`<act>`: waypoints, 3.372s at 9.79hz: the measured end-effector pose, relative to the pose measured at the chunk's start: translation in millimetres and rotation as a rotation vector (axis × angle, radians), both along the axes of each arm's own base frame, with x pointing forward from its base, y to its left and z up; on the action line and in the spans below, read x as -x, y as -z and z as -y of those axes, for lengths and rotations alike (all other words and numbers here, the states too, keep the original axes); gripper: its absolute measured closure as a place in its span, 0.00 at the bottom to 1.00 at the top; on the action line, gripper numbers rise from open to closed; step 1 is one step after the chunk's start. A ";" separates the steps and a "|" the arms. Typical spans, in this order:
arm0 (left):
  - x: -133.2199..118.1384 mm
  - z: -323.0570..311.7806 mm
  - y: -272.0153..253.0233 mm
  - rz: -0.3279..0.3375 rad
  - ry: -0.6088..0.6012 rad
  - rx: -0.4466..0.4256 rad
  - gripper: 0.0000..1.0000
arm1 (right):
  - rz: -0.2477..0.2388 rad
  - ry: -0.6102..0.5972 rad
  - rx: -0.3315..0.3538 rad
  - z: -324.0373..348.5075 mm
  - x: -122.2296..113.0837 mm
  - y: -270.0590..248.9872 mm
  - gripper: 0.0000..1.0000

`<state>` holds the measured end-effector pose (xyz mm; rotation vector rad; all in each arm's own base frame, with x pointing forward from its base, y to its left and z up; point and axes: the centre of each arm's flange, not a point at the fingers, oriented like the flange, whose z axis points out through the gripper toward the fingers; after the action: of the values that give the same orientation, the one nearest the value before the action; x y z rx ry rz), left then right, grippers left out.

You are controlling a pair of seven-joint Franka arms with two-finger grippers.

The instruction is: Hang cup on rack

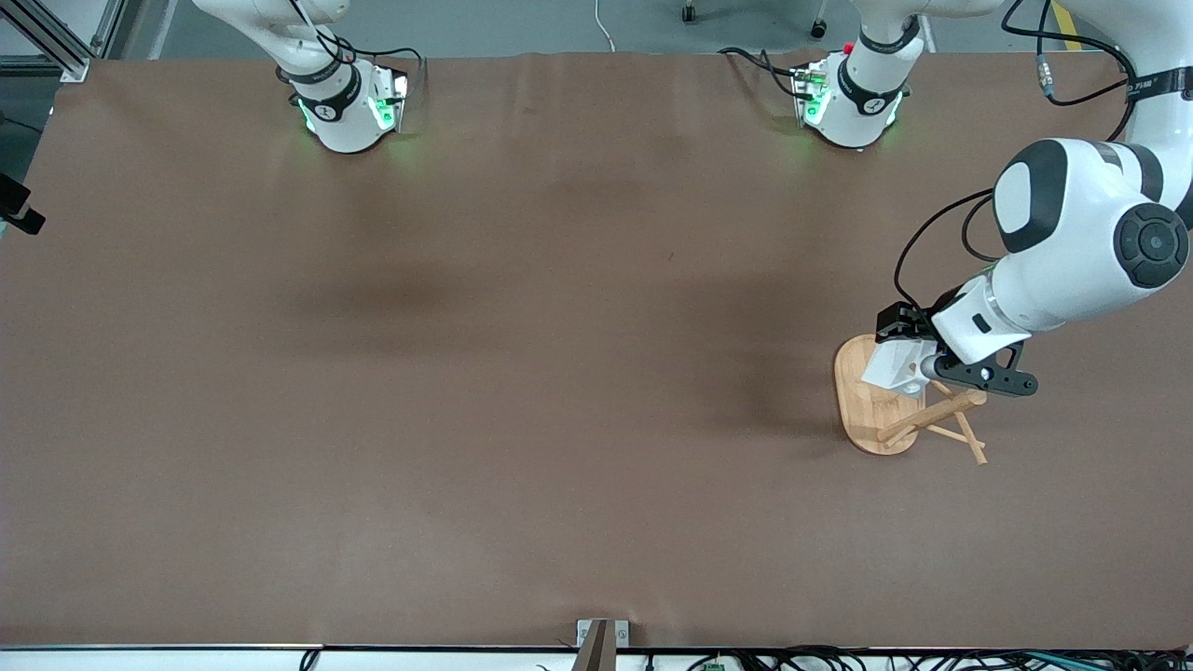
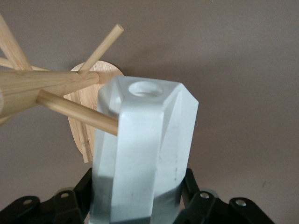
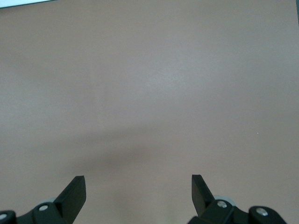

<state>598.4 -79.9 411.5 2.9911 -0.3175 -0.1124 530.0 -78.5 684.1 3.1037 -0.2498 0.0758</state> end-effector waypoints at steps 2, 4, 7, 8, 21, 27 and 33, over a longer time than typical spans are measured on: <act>-1.9 -3.9 4.0 0.006 0.009 0.000 0.24 | 0.000 0.000 0.000 0.1 0.0 0.0 0.00; -5.1 -10.2 9.9 0.011 0.003 -0.003 0.24 | 0.000 0.002 0.000 0.4 0.0 0.0 0.00; -7.7 -13.3 15.1 0.015 -0.004 -0.006 0.24 | 0.000 0.014 0.000 2.3 0.3 0.1 0.00; -8.2 -13.5 17.2 0.013 -0.005 -0.006 0.24 | 0.000 0.016 0.000 2.9 0.4 0.1 0.00; -7.8 -32.1 -104.9 0.111 -0.172 0.002 0.00 | -0.006 0.056 -0.003 3.0 -1.5 3.1 0.00; 32.2 -61.3 -214.5 0.196 -0.189 -0.125 0.00 | -0.005 0.052 -0.003 0.8 -1.9 3.0 0.00; 72.2 -36.6 -243.3 0.095 -0.232 -0.147 0.00 | -0.006 0.051 -0.003 0.1 -2.0 3.0 0.00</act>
<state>526.2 -43.4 654.7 3.1580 0.0315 0.0315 532.0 -78.6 681.1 3.0975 -0.3284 0.0658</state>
